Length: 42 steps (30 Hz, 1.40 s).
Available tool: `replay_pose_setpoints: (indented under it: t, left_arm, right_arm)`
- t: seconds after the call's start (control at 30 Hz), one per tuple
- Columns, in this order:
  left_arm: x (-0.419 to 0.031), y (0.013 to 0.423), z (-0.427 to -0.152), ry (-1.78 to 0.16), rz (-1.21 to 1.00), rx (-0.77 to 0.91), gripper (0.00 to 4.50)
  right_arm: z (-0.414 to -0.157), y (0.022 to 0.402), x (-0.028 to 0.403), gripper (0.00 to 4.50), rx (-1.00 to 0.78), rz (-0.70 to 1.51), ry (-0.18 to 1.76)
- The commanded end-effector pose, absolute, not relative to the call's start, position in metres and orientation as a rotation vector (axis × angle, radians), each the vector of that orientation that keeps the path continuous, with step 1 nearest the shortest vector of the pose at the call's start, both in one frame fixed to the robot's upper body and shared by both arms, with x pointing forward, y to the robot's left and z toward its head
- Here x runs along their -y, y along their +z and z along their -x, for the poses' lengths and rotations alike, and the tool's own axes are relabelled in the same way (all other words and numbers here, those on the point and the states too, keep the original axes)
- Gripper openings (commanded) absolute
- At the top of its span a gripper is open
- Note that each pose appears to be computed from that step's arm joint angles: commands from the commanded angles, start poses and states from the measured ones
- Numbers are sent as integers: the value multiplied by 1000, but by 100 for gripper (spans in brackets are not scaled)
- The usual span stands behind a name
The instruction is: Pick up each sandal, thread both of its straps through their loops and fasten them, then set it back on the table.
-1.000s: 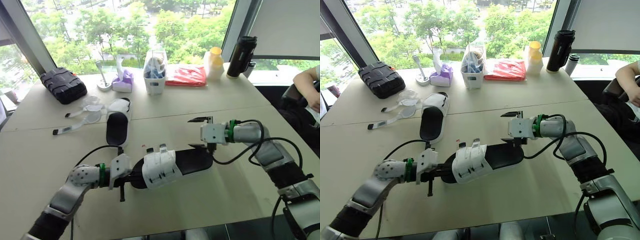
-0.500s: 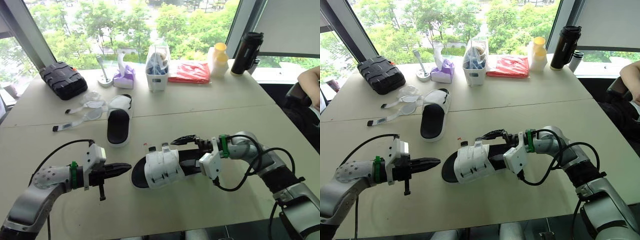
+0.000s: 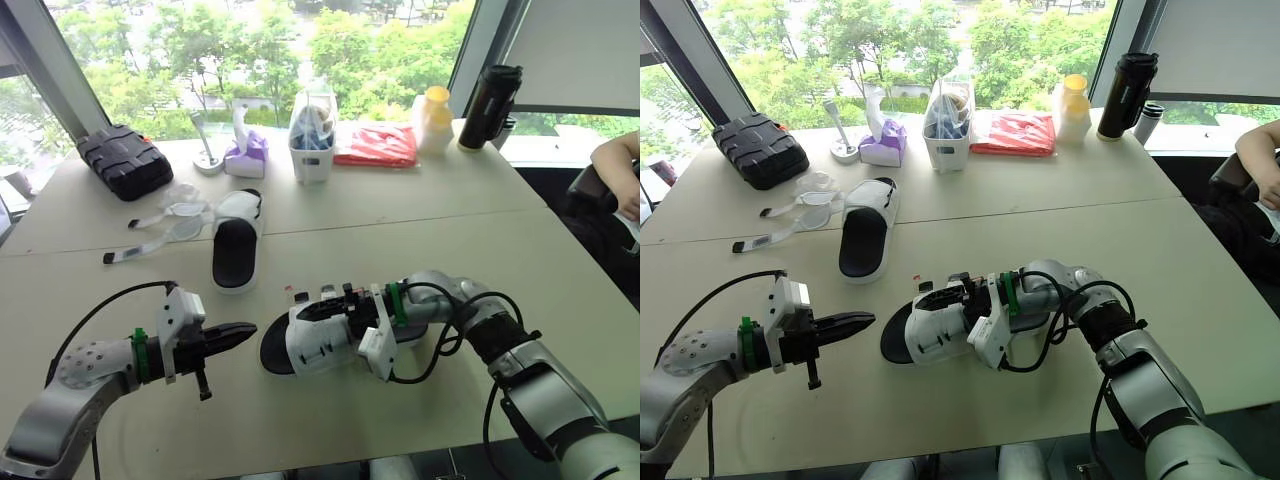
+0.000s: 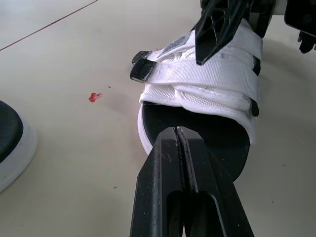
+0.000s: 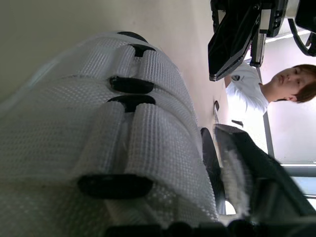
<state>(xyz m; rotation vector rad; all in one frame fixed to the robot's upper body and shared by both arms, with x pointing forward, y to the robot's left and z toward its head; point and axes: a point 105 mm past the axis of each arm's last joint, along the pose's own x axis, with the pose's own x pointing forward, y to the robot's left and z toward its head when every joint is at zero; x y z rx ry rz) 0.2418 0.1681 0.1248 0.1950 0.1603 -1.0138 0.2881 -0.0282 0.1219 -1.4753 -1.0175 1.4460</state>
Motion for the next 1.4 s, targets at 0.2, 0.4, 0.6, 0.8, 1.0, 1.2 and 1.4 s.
replay_pose_setpoints:
  t: [0.2, 0.4, 0.6, 0.8, 1.0, 1.2, 1.4]
  left_arm:
    - [-169, 129, -240, -991, -238, -121, 0]
    - [-170, 124, -241, -984, -261, -121, 0]
    - [-167, 125, -244, -979, -261, -104, 0]
    - [-166, 124, -246, -971, -266, -98, 0]
    - [-167, 124, -247, -952, -263, -91, 0]
    - [-166, 124, -246, -944, -261, -86, 0]
    - [-162, 121, -245, -947, -264, -88, 0]
  right_arm:
    - [-301, 140, 32, 6, 1066, 1498, 1300]
    - [-364, 190, 53, 6, 862, 1489, 899]
    - [-451, 237, 113, 6, 430, 1393, 353]
    - [-484, 224, 138, 6, 112, 1281, 84]
    - [-487, 203, 137, 6, -63, 1314, -42]
    - [-485, 196, 143, 6, -155, 1361, -106]
    - [-484, 192, 143, 6, -172, 1383, -135]
